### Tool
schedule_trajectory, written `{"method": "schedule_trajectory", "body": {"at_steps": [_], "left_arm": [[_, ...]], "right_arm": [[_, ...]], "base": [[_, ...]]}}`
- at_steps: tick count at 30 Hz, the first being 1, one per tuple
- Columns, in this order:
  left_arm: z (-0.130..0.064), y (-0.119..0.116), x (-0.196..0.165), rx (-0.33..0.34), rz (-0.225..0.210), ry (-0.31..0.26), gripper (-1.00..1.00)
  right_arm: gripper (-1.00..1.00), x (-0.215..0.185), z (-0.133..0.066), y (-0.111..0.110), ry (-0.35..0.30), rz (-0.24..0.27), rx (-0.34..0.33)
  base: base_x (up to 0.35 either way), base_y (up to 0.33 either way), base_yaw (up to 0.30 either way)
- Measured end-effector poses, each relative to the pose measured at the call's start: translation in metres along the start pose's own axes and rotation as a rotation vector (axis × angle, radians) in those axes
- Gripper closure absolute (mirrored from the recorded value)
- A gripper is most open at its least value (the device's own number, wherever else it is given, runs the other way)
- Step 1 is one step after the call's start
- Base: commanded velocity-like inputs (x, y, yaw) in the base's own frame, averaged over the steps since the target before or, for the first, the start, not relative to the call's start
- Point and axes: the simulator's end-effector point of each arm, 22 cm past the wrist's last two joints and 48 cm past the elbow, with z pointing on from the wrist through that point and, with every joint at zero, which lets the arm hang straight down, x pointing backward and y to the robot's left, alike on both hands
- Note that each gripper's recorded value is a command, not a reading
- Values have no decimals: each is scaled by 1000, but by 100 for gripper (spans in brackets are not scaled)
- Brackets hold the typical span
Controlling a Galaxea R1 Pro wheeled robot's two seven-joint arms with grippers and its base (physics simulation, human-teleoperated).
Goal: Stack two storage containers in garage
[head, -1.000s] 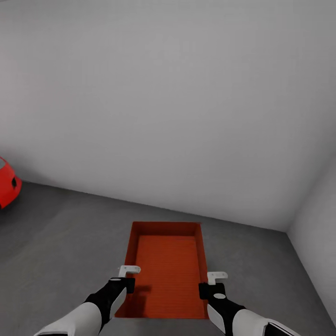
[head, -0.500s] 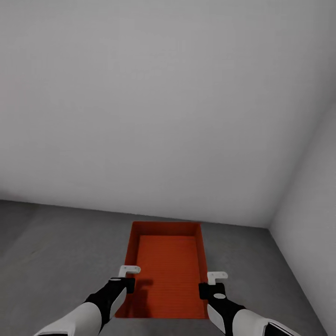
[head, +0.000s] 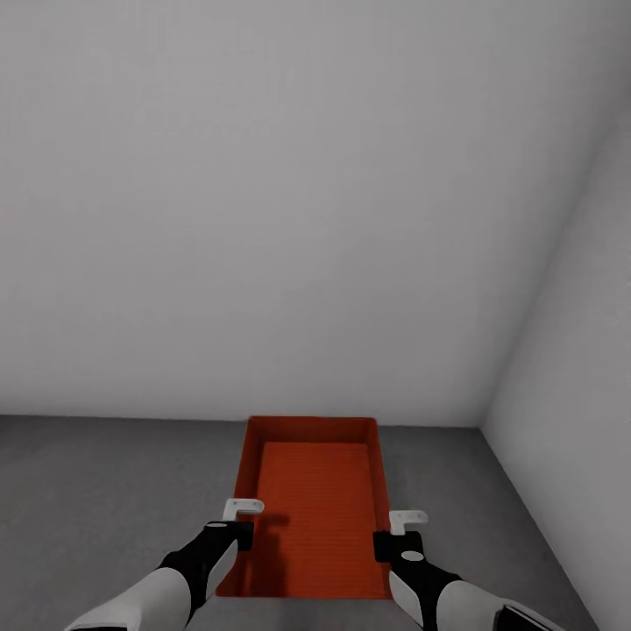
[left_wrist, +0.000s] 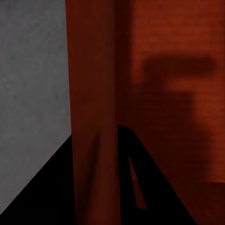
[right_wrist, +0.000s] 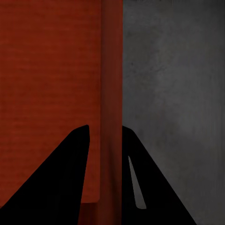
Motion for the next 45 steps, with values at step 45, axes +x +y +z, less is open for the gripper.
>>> {"method": "schedule_trajectory", "body": {"at_steps": [45], "left_arm": [[0, 0, 0, 0, 0, 0, 100]], "right_arm": [[100, 0, 0, 0, 0, 0, 0]], "base": [[124, 12, -1]]}}
